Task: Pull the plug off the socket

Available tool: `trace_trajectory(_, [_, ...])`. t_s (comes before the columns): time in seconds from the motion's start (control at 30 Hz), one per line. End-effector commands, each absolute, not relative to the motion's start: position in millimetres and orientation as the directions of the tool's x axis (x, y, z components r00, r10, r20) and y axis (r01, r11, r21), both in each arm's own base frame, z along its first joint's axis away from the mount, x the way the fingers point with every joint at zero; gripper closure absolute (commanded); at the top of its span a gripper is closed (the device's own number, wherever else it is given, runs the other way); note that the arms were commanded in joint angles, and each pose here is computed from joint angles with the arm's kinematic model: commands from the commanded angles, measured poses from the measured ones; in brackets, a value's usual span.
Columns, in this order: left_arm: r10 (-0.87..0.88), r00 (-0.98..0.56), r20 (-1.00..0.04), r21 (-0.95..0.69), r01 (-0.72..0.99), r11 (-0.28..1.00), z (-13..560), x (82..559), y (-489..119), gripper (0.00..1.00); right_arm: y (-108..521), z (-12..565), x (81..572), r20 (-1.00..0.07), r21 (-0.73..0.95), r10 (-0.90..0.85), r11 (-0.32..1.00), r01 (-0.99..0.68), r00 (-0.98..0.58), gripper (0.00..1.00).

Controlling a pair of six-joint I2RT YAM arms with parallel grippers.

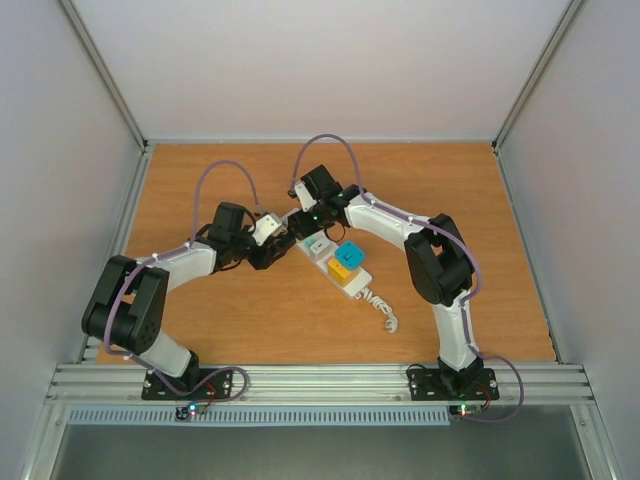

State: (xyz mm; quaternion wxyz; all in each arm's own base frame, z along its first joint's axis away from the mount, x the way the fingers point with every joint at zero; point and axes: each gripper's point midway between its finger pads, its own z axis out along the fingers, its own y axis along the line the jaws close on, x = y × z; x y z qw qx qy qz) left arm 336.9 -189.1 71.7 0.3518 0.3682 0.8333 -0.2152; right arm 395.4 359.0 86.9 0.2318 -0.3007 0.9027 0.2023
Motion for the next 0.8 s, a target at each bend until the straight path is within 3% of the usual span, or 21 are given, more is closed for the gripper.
trace_trajectory(0.0, [0.49, -0.432, -0.757, -0.045, 0.782, 0.621, 71.8, 342.8, -198.8, 0.47, 356.7, 88.3, 384.6, -0.535, 0.217, -0.461, 0.735, -0.643, -0.708, 0.48])
trace_trajectory(0.37, [0.497, -0.423, -0.758, -0.019, 0.776, 0.631, 75.1, 352.7, -200.7, 0.54, 345.2, 66.2, 376.4, -0.515, 0.214, -0.476, 0.734, -0.644, -0.713, 0.55])
trace_trajectory(0.6, [0.503, -0.424, -0.753, -0.018, 0.778, 0.628, 74.2, 356.1, -202.0, 0.71, 341.7, 60.5, 375.2, -0.512, 0.224, -0.468, 0.736, -0.638, -0.72, 0.58])
trace_trajectory(0.77, [0.504, -0.426, -0.752, -0.027, 0.783, 0.622, 72.8, 349.8, -201.3, 0.76, 341.3, 56.3, 376.9, -0.51, 0.22, -0.464, 0.744, -0.631, -0.724, 0.6])
